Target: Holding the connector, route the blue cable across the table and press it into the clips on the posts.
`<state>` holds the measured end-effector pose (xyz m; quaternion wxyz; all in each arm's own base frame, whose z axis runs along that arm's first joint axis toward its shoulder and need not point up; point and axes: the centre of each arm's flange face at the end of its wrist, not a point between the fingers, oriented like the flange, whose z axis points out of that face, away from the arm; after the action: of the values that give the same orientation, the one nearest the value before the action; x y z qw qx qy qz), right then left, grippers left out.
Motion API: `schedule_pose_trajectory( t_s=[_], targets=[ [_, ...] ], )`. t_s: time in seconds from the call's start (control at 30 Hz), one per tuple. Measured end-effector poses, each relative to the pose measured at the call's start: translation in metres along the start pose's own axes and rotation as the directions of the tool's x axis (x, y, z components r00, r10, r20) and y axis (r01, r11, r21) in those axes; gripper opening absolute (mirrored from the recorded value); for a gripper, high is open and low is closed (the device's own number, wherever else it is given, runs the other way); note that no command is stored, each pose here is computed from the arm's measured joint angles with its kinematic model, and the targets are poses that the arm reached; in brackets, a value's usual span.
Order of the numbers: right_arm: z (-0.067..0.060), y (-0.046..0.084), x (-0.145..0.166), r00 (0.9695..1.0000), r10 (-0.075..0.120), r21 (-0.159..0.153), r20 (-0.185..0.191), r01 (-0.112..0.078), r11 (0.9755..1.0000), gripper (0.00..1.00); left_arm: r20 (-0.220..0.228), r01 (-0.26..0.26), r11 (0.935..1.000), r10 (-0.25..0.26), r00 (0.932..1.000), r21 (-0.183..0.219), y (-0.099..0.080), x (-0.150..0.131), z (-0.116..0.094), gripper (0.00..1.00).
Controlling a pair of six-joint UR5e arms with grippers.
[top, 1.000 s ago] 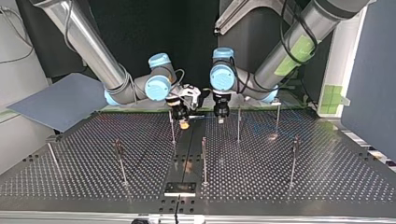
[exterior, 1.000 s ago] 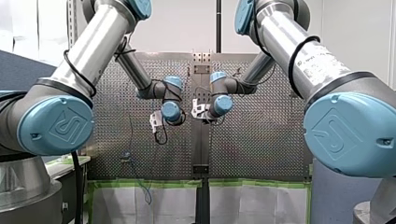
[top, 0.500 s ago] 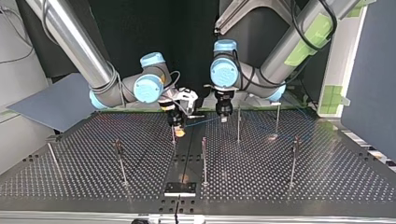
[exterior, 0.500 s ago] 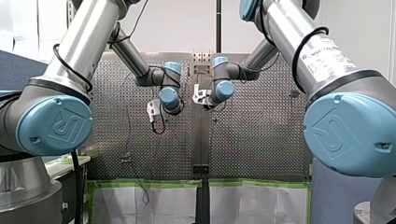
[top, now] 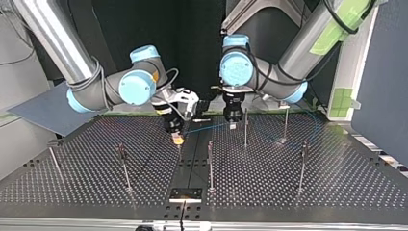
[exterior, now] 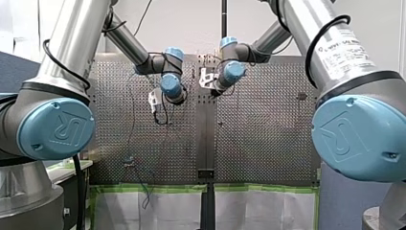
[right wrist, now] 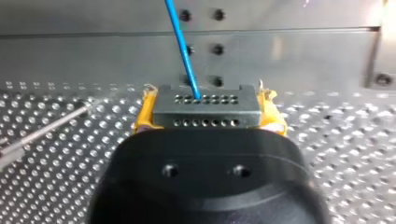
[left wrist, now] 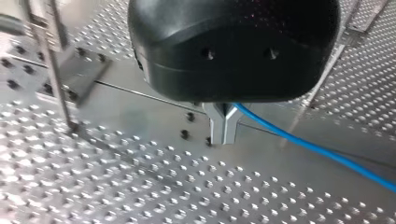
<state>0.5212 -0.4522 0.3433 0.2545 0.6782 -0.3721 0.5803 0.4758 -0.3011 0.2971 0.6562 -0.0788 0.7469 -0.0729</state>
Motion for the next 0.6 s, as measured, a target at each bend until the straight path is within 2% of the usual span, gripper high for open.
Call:
schedule_pose_trajectory(
  t_s=[0.27, 0.43, 0.6],
  targets=[
    [-0.029, -0.002, 0.035, 1.0000, -0.002, -0.001, 0.000, 0.002, 1.0000, 0.00, 0.032, 0.010, 0.9997, -0.011, 0.9994, 0.020, -0.003, -0.032, -0.016, 0.00],
    [-0.047, -0.004, 0.055, 1.0000, -0.004, 0.001, 0.000, 0.004, 1.0000, 0.00, 0.064, 0.027, 0.9980, -0.031, 0.9975, 0.057, -0.009, -0.063, -0.025, 0.00],
    [-0.068, -0.012, 0.073, 0.9999, -0.012, 0.012, 0.001, 0.012, 0.9998, 0.00, 0.097, 0.038, 0.9954, -0.047, 0.9941, 0.088, -0.016, -0.094, -0.038, 0.00]
  ],
)
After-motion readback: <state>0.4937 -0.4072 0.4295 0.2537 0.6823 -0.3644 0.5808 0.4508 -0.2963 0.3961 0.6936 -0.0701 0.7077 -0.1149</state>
